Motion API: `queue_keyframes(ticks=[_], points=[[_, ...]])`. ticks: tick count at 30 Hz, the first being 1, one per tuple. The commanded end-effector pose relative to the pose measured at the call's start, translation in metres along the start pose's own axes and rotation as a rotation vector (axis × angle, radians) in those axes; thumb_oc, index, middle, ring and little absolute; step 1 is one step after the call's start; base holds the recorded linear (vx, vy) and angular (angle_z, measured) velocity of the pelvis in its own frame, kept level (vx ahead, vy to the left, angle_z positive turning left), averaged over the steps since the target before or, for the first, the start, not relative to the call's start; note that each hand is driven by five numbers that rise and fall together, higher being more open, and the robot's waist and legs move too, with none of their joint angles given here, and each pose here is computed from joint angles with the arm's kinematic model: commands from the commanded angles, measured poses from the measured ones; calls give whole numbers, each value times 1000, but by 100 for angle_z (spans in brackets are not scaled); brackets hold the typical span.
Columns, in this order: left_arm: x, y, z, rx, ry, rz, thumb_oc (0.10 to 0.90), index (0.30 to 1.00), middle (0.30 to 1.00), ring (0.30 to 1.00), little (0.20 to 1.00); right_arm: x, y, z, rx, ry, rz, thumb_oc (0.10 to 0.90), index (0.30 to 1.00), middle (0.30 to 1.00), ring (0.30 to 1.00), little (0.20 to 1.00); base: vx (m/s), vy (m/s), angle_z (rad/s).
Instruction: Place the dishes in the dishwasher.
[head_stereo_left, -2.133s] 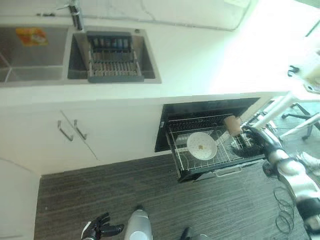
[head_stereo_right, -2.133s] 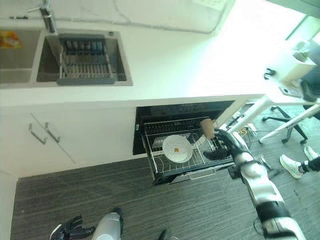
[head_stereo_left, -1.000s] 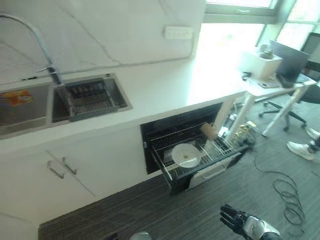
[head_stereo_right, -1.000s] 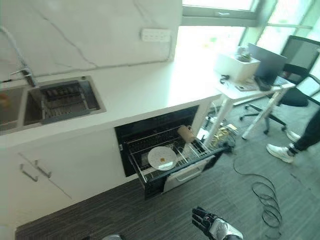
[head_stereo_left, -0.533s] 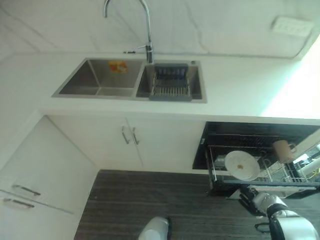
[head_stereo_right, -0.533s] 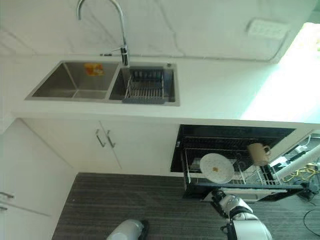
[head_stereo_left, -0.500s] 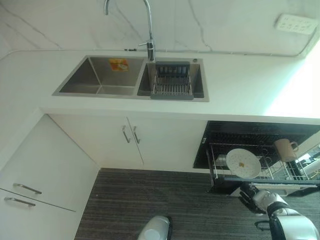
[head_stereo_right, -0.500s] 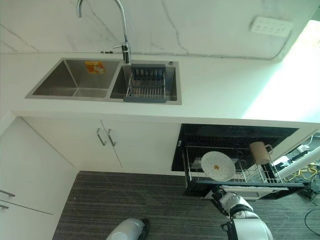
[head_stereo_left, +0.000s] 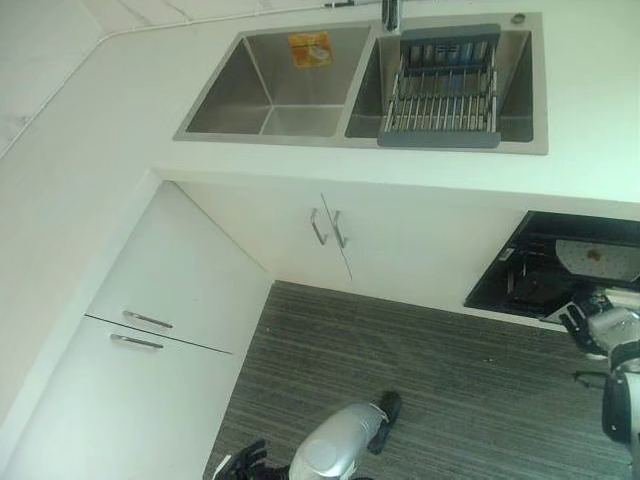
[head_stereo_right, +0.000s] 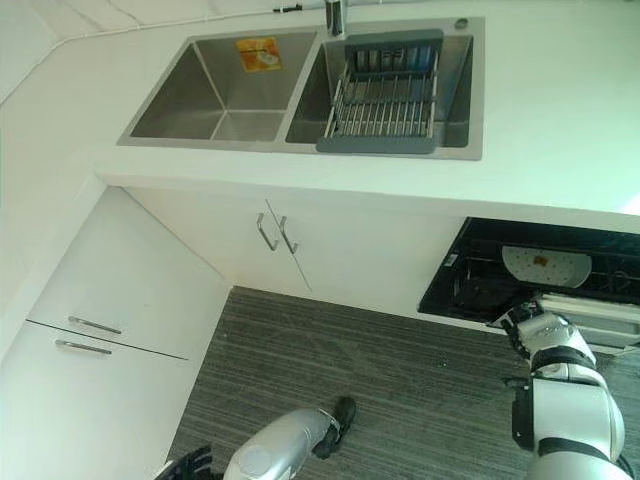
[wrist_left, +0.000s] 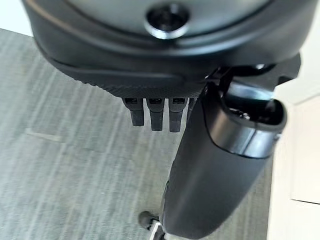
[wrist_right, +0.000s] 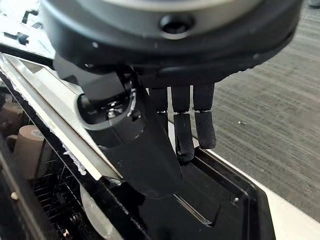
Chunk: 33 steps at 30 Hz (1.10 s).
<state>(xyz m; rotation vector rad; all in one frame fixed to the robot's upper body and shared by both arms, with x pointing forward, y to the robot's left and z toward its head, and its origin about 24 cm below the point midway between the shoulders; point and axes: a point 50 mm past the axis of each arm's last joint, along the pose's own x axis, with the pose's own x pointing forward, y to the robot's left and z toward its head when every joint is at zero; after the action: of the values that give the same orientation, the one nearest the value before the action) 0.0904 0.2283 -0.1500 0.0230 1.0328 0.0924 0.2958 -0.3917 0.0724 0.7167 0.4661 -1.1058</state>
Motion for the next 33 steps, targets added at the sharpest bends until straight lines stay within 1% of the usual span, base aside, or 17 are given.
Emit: queue_keyframes(ticks=[1,3,4,7,9,12,16,19,21,22,23,24,26,28,29,30,33], points=[[-6,31,-3,33,16,51,800,900,900,900,900,-71,79,99,80,-382,386,400,300,300,300,300,56,42,0],[-7,33,-3,24,12,54,800,900,900,900,900,-91,87,123,126,-472,425,400,300,300,300,300,24,20,1],[-10,40,-6,11,16,67,800,900,900,900,900,-115,92,151,182,-587,470,400,300,300,300,300,4,-1,7],[-14,47,-12,-3,27,79,800,900,900,900,900,-137,97,170,202,-676,526,400,300,300,300,300,2,-1,13],[-15,48,-14,-9,29,78,800,900,900,900,900,-145,101,175,212,-706,556,400,300,300,300,300,-3,11,9],[-16,50,-15,-16,22,74,800,900,900,900,900,-169,112,182,216,-826,680,400,300,300,300,300,0,0,0],[-14,50,-7,-23,-6,63,800,900,900,900,900,-170,120,174,116,-851,743,400,300,300,300,300,20,5,-1],[-14,48,-3,-8,-35,38,800,900,900,900,900,-151,121,154,-26,-808,806,400,300,300,300,300,8,-2,-4],[-14,48,-2,-16,-45,38,800,900,900,900,900,-143,122,144,-47,-767,835,463,394,394,394,394,-13,-39,-12],[-14,50,1,-38,-66,47,800,900,900,900,900,-129,123,122,-102,-710,893,764,846,846,846,846,-30,-122,-11],[-14,52,3,-50,-78,52,800,900,900,900,900,-118,124,97,-147,-658,942,800,900,900,900,900,-33,-133,-10],[-14,53,3,-52,-82,55,800,900,900,900,900,-115,124,88,-167,-641,957,800,900,900,900,900,-30,-122,-15],[-13,55,8,-80,-108,68,800,900,900,900,900,-93,115,12,-316,-543,1043,800,900,900,900,900,-35,-109,-22],[-13,54,11,-96,-126,74,800,900,900,900,900,-84,101,-29,-349,-467,1084,800,900,900,900,900,-81,-77,-32],[-12,51,14,-119,-150,74,800,900,900,900,900,-84,90,-59,-399,-439,1134,800,900,900,900,900,-136,-76,-45],[-11,50,16,-126,-163,74,800,900,900,900,900,-84,82,-81,-399,-398,1155,800,900,900,900,900,-134,-86,-44],[-11,47,16,-87,-172,107,800,900,900,900,900,-82,49,-125,-433,-338,1151,800,900,900,900,900,-48,-143,-49]])
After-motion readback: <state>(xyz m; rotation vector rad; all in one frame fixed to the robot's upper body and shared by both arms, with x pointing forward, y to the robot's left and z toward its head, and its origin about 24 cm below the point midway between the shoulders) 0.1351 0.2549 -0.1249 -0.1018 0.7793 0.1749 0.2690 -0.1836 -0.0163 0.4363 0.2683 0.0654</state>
